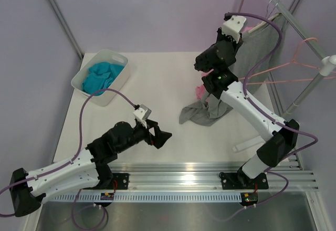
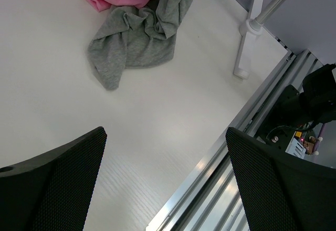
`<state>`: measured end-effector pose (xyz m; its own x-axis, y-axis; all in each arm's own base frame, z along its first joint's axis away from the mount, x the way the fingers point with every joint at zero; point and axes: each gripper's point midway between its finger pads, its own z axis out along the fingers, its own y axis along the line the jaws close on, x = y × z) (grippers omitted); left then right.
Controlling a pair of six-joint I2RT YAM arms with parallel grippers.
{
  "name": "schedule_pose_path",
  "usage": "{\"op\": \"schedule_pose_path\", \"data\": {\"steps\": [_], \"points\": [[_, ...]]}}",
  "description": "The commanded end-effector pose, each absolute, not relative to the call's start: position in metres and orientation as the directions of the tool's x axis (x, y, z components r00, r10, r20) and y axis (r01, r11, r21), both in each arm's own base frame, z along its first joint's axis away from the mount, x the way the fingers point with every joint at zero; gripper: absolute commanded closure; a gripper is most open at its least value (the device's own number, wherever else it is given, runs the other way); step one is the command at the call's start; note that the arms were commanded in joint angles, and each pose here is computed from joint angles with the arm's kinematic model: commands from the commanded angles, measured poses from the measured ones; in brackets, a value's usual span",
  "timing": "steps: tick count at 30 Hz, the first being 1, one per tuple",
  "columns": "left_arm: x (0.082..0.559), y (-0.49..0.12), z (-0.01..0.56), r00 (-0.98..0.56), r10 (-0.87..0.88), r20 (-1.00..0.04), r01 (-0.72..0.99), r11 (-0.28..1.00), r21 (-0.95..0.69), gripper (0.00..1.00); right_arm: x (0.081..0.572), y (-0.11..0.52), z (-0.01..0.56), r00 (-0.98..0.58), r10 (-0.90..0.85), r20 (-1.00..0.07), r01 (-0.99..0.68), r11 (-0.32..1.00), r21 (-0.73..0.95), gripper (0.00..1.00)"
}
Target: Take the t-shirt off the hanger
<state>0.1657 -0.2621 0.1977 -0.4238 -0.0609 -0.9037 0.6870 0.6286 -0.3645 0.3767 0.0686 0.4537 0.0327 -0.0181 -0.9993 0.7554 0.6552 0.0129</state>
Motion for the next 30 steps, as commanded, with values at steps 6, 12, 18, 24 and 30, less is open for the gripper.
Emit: {"op": "schedule_pose_path", "data": {"steps": [6, 12, 18, 24, 30], "points": [[0.158, -0.257, 0.251, -0.362, -0.179, -0.915, 0.720, 0.569, -0.397, 0.01, 0.346, 0.094, 0.423, -0.040, 0.091, -0.995, 0.788, 0.616, 0.025, 1.00], [0.150, -0.238, 0.274, -0.345, -0.207, -0.915, 0.717, 0.572, -0.400, 0.01, 0.353, 0.117, 0.406, -0.094, 0.058, -0.994, 0.752, 0.659, -0.033, 1.00], [0.145, -0.219, 0.282, -0.330, -0.247, -0.911, 0.697, 0.587, -0.411, 0.01, 0.352, 0.122, 0.395, -0.156, 0.018, -0.988, 0.722, 0.685, -0.102, 1.00], [0.143, -0.211, 0.294, -0.311, -0.269, -0.912, 0.695, 0.590, -0.411, 0.01, 0.349, 0.117, 0.401, -0.163, 0.014, -0.987, 0.707, 0.699, -0.107, 1.00], [0.147, -0.213, 0.302, -0.305, -0.262, -0.916, 0.692, 0.600, -0.402, 0.01, 0.349, 0.122, 0.416, -0.159, 0.022, -0.987, 0.702, 0.705, -0.097, 1.00]]}}
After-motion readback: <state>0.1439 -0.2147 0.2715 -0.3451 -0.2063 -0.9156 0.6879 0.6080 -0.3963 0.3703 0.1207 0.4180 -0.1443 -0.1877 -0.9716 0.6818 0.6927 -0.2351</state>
